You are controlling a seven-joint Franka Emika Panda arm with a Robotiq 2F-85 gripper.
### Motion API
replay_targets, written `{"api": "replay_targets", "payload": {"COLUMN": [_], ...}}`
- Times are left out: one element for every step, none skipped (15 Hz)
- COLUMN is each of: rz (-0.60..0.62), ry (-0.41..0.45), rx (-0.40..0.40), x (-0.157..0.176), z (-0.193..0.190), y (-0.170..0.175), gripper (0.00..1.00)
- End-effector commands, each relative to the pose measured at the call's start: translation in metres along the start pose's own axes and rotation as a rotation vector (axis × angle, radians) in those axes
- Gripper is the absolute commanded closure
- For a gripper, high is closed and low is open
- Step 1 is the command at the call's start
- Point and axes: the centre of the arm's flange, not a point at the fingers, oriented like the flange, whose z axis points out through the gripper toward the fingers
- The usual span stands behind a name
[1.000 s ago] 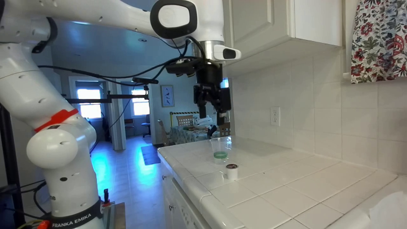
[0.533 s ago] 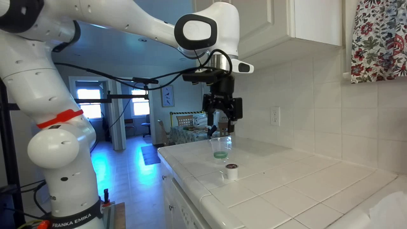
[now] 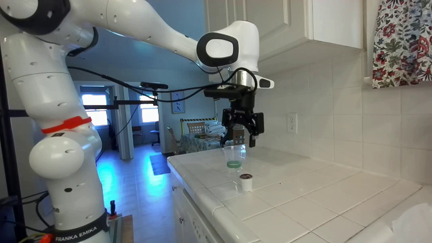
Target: Put the coffee pod in the cup
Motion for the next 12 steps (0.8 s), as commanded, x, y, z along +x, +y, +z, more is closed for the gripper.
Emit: {"api": "replay_targets", "payload": {"rz": [-0.003, -0.005, -0.006, -0.005, -0.005, -0.005, -0.005, -0.005, -0.005, 0.033, 0.098, 0.150], "ry": [-0.004, -0.007, -0.008, -0.008, -0.007, -0.007, -0.007, -0.007, -0.007, -0.010, -0.001, 0.015], "rx": [0.005, 0.007, 0.007, 0.006, 0.006, 0.006, 0.006, 0.006, 0.006, 0.015, 0.008, -0.006], "x": [0.003, 0.004, 0.005, 0.005, 0.005, 0.005, 0.005, 0.005, 0.005, 0.011, 0.021, 0.029], "z": [0.003, 0.004, 0.005, 0.005, 0.005, 0.004, 0.004, 0.004, 0.004, 0.008, 0.014, 0.019], "y": [-0.002, -0.003, -0.003, -0.003, -0.003, -0.003, -0.003, -0.003, -0.003, -0.001, 0.000, -0.001], "gripper": [0.00, 0.00, 0.00, 0.00, 0.00, 0.00, 0.00, 0.00, 0.00, 0.00, 0.00, 0.00]}}
